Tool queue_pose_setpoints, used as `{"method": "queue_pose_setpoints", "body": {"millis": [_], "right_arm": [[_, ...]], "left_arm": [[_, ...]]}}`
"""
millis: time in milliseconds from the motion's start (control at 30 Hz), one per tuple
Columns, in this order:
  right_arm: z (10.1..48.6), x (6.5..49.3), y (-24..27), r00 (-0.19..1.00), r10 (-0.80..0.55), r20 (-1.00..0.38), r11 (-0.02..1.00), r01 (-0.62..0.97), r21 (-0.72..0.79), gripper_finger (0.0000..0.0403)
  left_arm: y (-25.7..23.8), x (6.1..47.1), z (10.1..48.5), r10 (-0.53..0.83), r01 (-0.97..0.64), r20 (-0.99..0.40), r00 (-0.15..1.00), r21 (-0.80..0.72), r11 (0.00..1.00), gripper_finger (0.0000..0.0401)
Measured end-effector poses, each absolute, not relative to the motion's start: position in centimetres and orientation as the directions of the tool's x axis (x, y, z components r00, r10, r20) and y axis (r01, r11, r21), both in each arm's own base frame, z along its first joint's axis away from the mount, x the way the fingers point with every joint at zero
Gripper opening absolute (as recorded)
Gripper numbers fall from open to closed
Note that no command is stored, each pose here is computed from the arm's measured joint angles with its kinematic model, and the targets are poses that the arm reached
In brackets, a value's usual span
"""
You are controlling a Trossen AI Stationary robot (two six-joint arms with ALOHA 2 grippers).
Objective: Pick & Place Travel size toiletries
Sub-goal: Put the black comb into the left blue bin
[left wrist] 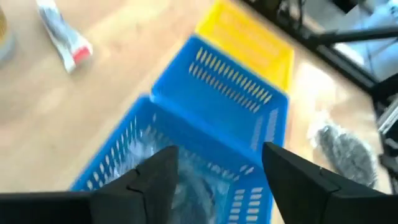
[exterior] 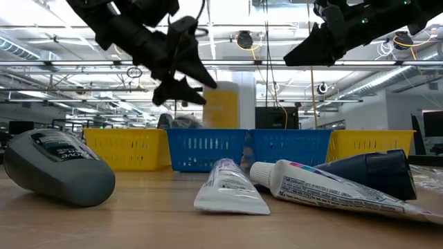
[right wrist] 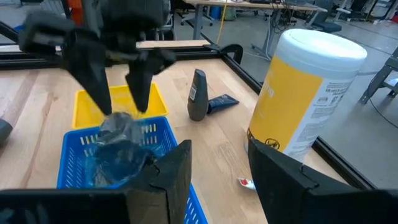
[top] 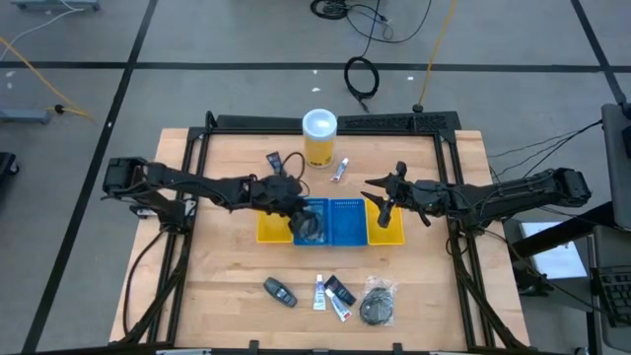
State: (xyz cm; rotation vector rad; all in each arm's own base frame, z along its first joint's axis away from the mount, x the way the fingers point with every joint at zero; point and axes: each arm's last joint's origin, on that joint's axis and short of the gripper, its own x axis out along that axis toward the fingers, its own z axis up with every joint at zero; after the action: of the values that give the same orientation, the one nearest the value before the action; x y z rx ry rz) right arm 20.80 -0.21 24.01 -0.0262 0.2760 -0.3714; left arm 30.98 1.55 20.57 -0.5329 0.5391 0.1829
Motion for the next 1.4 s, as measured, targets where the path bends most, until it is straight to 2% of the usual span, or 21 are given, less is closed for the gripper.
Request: {"method": "queue_pose_setpoints", "body": {"millis": [200, 333, 467, 733, 933, 1400], "right_arm": [[23.8, 20.8, -0.1, 0.900, -0.329, -0.285, 0.943, 0.329, -0.050, 0.0153], [23.2, 20.7, 0.6, 0.928, -0.114, -0.355, 0.988, 0.142, 0.053, 0.0153], [22.2, 20.7, 2.4, 0.887, 0.134, -0.441, 0.987, -0.080, 0.139, 0.0153], [20.3, 20.3, 7.9, 0.774, 0.351, -0.527, 0.936, -0.301, 0.181, 0.0153], [19.2, 19.5, 10.8, 0.693, 0.434, -0.576, 0.899, -0.294, 0.324, 0.0153], [15.5, 18.2, 14.0, 0.574, 0.348, -0.741, 0.914, -0.034, 0.404, 0.0153]], "left_arm": [[1.7, 30.3, 22.3, 0.103, -0.303, -0.477, 0.873, -0.362, 0.882, 0.0241], [1.8, 30.2, 22.7, 0.108, -0.288, -0.462, 0.880, -0.340, 0.895, 0.0241], [1.7, 30.2, 22.7, 0.105, -0.287, -0.469, 0.877, -0.335, 0.897, 0.0241], [1.7, 30.1, 22.6, 0.105, -0.289, -0.475, 0.874, -0.333, 0.897, 0.0241], [1.4, 30.2, 22.6, 0.099, -0.282, -0.474, 0.875, -0.333, 0.900, 0.0241], [0.7, 30.2, 22.6, 0.078, -0.260, -0.472, 0.878, -0.333, 0.906, 0.0241]]}}
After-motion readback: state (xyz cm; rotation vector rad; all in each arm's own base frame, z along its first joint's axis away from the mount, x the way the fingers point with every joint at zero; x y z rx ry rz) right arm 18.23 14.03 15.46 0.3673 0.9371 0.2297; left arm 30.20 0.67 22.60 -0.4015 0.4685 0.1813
